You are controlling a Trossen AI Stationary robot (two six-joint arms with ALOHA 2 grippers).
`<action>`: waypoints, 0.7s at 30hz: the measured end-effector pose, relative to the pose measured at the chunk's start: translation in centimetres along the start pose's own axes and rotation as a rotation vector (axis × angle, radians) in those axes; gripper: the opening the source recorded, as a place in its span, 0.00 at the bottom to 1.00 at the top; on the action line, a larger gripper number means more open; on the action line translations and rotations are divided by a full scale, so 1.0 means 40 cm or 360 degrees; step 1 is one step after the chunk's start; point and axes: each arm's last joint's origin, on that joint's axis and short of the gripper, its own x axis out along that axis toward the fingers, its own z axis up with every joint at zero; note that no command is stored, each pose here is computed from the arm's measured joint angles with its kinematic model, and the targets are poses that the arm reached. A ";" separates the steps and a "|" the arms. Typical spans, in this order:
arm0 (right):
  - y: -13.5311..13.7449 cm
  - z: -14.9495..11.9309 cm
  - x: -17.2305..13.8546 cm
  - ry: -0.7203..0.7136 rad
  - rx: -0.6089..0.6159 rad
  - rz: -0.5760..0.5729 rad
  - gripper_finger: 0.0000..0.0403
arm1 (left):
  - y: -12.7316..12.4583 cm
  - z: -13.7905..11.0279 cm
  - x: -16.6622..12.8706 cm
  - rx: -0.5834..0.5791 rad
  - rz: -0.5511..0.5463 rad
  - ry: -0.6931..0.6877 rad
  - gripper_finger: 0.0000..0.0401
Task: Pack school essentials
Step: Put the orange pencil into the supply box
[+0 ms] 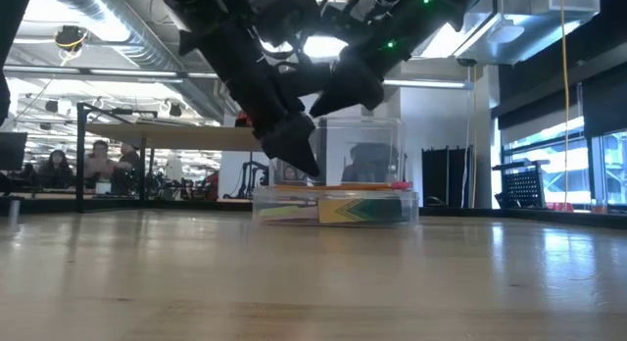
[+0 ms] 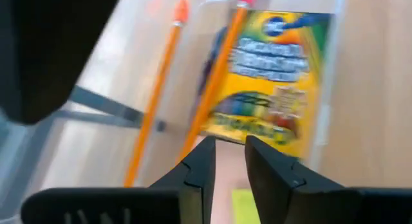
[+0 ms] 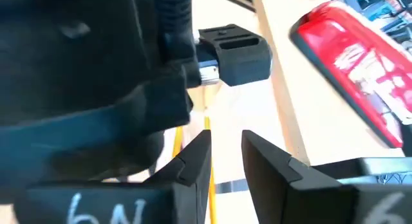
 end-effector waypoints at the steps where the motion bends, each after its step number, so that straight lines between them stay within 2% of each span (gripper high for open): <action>1: -0.003 0.002 -0.003 -0.0005 0.0004 -0.0003 0.22 | 0.003 0.000 0.001 -0.0002 0.0035 0.0000 0.19; 3: -0.005 0.003 -0.006 -0.0008 0.0014 -0.0008 0.22 | 0.010 -0.001 0.003 0.0016 0.0096 0.0011 0.19; 12: -0.007 0.003 -0.009 -0.0005 0.0014 -0.0008 0.22 | 0.032 -0.013 0.016 0.0054 0.0129 0.0085 0.19; 21: -0.007 0.003 -0.009 -0.0004 0.0013 -0.0007 0.22 | 0.030 -0.023 0.030 0.0097 0.0076 0.0123 0.19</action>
